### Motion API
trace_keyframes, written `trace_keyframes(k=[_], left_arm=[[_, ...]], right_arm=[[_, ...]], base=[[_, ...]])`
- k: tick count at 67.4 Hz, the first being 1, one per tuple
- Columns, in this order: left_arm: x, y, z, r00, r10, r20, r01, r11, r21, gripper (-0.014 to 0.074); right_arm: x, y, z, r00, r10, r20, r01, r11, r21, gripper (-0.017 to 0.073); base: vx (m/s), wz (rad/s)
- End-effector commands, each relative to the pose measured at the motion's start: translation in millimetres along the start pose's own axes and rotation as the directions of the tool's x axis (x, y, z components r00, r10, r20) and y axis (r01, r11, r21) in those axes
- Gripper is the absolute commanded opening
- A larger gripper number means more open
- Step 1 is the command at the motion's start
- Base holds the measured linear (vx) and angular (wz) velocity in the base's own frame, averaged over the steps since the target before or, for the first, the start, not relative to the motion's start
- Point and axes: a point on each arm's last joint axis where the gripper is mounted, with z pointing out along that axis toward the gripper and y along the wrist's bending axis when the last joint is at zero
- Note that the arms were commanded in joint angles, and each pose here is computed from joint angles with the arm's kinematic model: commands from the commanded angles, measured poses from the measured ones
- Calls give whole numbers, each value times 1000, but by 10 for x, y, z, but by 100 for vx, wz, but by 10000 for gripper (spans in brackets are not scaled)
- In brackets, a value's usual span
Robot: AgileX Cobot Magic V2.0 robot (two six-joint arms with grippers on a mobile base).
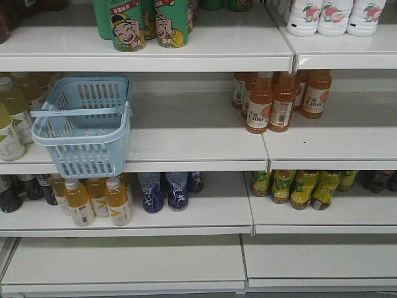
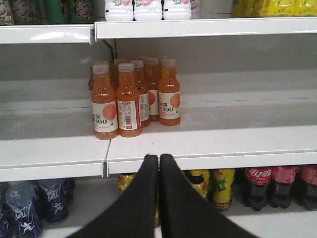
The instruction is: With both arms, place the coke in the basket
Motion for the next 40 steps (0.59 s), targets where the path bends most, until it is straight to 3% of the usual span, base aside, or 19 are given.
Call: trace_keyframes(k=[1,10,17,40], left_arm=[[-334,-36,247,998,-21,63,21,1000,5,-6],[-503,-47,528,995,-21,99,21,1000,0,-6],[-458,-36,675,994,-22,103,22,1000,-6,-6],[-346,-34,708,1000,-25,-7,25,1000,-10,51]], right_arm=[[-45,1,-9,997,-12,75,12,1000,1,-10],[-45,1,-9,997,-12,75,12,1000,1,-10],[-45,1,-9,997,-12,75,12,1000,1,-10],[-45,1,-9,997,-12,75,12,1000,1,-10]], base=[[0,0],[0,0],[0,0],[0,0]])
